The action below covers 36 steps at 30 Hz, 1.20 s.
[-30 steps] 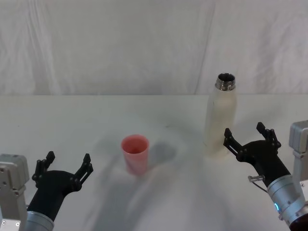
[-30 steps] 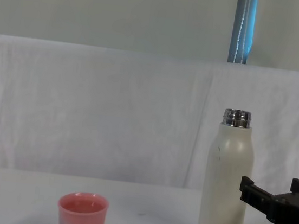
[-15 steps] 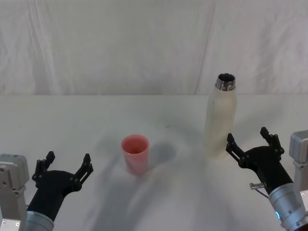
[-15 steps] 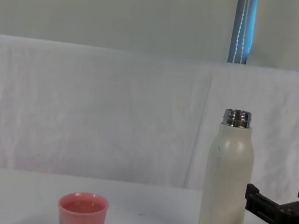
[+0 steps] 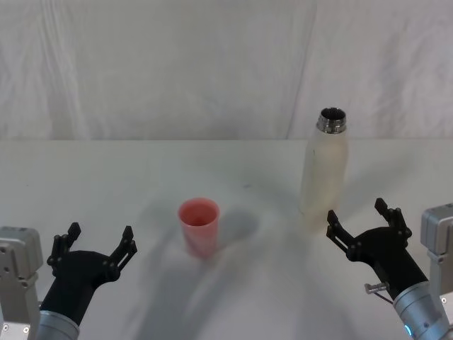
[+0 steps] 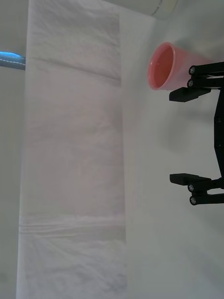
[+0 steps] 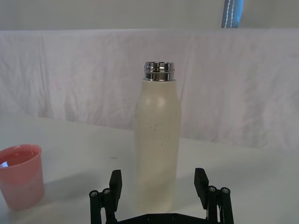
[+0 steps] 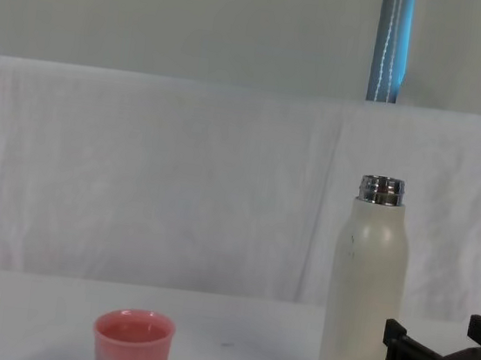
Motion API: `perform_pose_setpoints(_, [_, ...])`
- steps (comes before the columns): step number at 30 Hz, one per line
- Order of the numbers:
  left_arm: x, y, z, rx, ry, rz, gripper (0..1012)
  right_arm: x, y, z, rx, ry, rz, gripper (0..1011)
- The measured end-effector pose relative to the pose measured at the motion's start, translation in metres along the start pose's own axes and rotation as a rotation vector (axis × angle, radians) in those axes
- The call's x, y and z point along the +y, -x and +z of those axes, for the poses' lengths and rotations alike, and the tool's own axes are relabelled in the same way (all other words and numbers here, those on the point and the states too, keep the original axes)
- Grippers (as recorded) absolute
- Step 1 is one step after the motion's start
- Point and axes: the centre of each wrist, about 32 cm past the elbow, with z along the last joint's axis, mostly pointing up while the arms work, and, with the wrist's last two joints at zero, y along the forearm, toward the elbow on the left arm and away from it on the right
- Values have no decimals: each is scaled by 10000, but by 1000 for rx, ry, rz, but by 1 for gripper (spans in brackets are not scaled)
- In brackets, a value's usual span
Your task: Grasp the thermos with one hand and pour water into the cup lid.
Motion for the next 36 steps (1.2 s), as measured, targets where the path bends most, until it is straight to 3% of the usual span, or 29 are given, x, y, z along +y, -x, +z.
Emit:
perform_pose_setpoints(24, [0, 0, 0, 0, 0, 0, 1001, 161, 139, -135, -16, -12, 55, 1000])
perform_pose_setpoints(36, [0, 0, 0, 0, 0, 0, 1001, 146, 162, -200, -15, -1, 60, 1000])
